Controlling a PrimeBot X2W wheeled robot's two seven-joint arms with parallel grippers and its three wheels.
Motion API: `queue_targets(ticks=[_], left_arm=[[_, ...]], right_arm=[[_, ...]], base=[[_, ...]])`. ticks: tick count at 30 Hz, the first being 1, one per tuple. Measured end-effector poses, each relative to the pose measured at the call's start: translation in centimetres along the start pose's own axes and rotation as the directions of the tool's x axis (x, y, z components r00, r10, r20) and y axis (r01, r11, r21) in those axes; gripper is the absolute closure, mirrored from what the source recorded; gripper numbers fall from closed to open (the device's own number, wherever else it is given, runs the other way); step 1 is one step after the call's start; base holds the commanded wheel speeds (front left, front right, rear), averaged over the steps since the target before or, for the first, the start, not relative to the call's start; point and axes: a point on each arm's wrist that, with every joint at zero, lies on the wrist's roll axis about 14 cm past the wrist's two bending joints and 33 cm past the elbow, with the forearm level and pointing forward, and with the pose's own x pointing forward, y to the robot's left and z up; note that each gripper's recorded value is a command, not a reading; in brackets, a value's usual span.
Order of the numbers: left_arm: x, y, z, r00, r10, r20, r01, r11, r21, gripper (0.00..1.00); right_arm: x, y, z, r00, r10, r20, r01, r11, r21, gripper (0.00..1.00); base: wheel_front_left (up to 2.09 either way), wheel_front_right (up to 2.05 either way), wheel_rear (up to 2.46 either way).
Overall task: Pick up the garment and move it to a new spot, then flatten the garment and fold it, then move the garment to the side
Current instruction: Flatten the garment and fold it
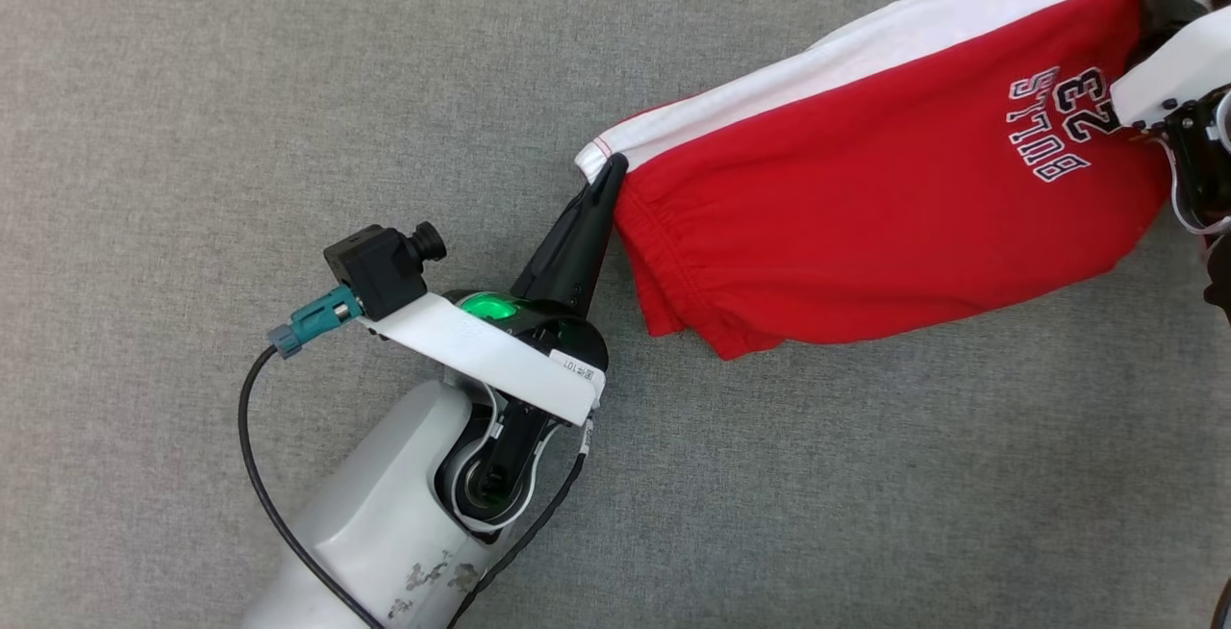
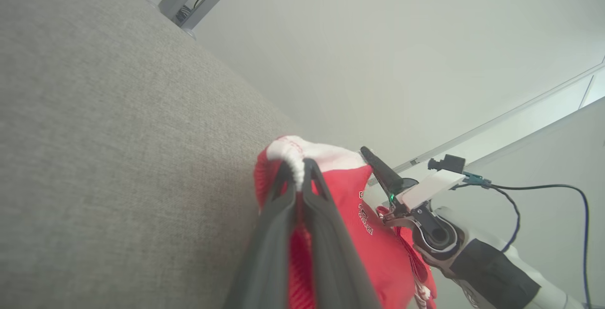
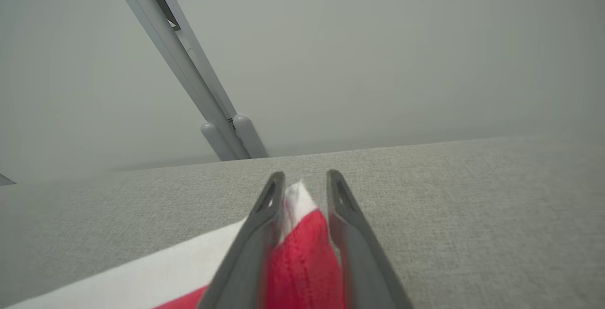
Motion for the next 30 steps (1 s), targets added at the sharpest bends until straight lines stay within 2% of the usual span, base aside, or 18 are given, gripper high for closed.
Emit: queue_targets(ticks=[4,6,9,14,19,20,21,27,30], left_arm=[[-0.3,0.3,0.3,1.000,0.019,0.015,-0.020,0.998,0.054,0.00],[-0.6,1.0,1.0,0.998,0.044,0.034,-0.048,0.989,0.141,0.00],[-1.8,2.0,2.5,0.991,0.097,0.088,-0.119,0.952,0.281,0.00],[-3.9,0.3,5.5,0.972,0.080,0.220,-0.175,0.873,0.456,0.00],[-6.9,-1.8,6.8,0.951,0.053,0.305,-0.227,0.791,0.569,0.00],[-7.5,-2.4,7.1,0.946,0.043,0.321,-0.236,0.770,0.593,0.00],[-8.7,-3.5,7.2,0.940,0.017,0.340,-0.248,0.717,0.651,0.00],[-12.1,-5.2,6.1,0.933,-0.004,0.360,-0.285,0.605,0.744,0.00],[-13.5,-5.3,5.6,0.931,0.005,0.364,-0.299,0.582,0.757,0.00]], right_arm=[[-0.6,0.0,3.5,0.995,0.007,0.100,-0.009,1.000,0.018,0.00],[-1.3,0.0,6.0,0.984,0.018,0.178,-0.022,1.000,0.017,0.00],[-3.5,0.4,5.6,0.979,0.042,0.198,-0.042,0.999,-0.006,0.00],[-7.3,0.6,6.2,0.965,0.043,0.258,-0.040,0.999,-0.016,0.00],[-11.2,0.9,5.9,0.957,0.025,0.287,-0.026,1.000,-0.003,0.00],[-11.9,1.0,5.7,0.957,0.022,0.290,-0.023,1.000,-0.001,0.00],[-13.4,1.4,5.1,0.958,0.020,0.286,-0.021,1.000,0.002,0.00],[-17.3,1.7,1.9,0.971,-0.023,0.237,0.001,0.996,0.093,0.00],[-18.8,1.8,0.2,0.977,-0.049,0.206,0.014,0.986,0.168,0.00]], base=[[0.00,0.00,0.00],[0.00,0.00,0.00],[0.00,0.00,0.00],[0.00,0.00,0.00],[0.00,0.00,0.00],[0.00,0.00,0.00],[0.00,0.00,0.00],[0.00,0.00,0.00],[0.00,0.00,0.00]])
